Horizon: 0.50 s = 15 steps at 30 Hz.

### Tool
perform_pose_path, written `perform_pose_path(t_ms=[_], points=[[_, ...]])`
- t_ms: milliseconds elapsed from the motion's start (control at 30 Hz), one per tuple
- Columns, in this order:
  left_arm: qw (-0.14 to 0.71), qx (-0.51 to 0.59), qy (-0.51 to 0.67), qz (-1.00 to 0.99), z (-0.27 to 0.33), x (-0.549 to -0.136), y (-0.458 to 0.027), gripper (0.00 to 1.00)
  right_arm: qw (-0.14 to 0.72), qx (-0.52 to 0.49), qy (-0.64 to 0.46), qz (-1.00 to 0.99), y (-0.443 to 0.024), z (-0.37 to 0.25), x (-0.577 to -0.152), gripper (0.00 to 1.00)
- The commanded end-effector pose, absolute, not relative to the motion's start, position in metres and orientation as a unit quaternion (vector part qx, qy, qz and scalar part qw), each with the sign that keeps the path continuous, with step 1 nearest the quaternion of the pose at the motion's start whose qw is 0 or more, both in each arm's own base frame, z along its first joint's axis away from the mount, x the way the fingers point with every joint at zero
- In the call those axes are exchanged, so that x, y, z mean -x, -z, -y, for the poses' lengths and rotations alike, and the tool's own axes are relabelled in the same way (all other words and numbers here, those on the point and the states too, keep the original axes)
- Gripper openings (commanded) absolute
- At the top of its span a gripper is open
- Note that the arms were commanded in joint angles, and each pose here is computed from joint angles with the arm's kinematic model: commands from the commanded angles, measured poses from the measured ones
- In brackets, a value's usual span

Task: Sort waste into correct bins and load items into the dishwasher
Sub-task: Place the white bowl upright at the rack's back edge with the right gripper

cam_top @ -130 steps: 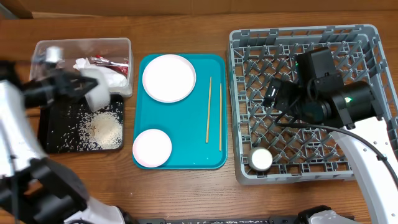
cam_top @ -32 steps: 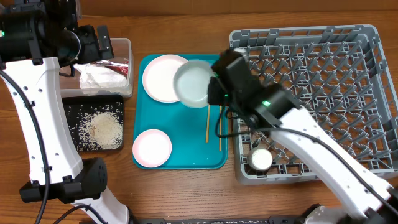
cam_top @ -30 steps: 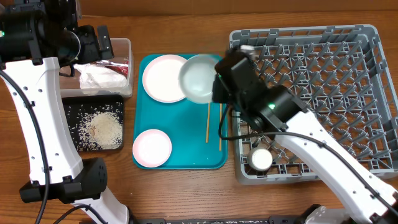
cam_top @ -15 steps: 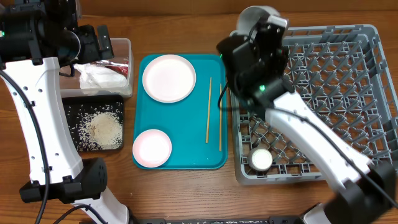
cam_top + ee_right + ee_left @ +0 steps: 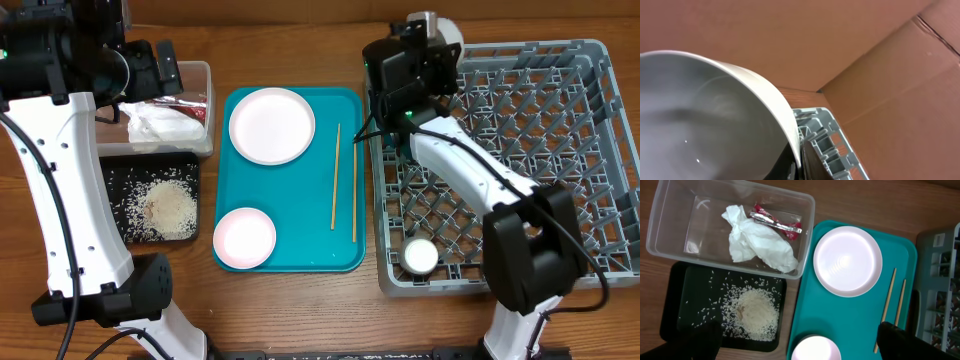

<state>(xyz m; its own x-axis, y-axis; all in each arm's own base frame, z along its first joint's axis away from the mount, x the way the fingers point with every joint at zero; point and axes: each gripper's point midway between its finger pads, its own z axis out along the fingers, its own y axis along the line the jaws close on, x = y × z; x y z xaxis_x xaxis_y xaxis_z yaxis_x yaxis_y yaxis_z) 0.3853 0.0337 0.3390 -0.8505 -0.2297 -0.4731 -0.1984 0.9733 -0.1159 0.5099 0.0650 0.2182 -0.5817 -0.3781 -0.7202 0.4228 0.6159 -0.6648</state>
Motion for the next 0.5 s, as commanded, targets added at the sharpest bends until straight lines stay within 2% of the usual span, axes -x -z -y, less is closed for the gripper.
perform_pose_path(t_ms=[0,267,467], points=[[0.259,0.113,0.035,-0.959,-0.034,-0.385,-0.345,1.00,0.445,0.014,0.448,-0.776,-0.206,-0.066,-0.521,0.04],[0.259,0.113,0.035,-0.959,-0.034,-0.385,-0.345,1.00,0.438,0.008,0.441,-0.783,-0.179,-0.047,-0.538,0.04],[0.259,0.113,0.035,-0.959,-0.034,-0.385,-0.345,1.00,0.443,0.018,0.430,-0.786,-0.176,-0.056,-0.540,0.04]])
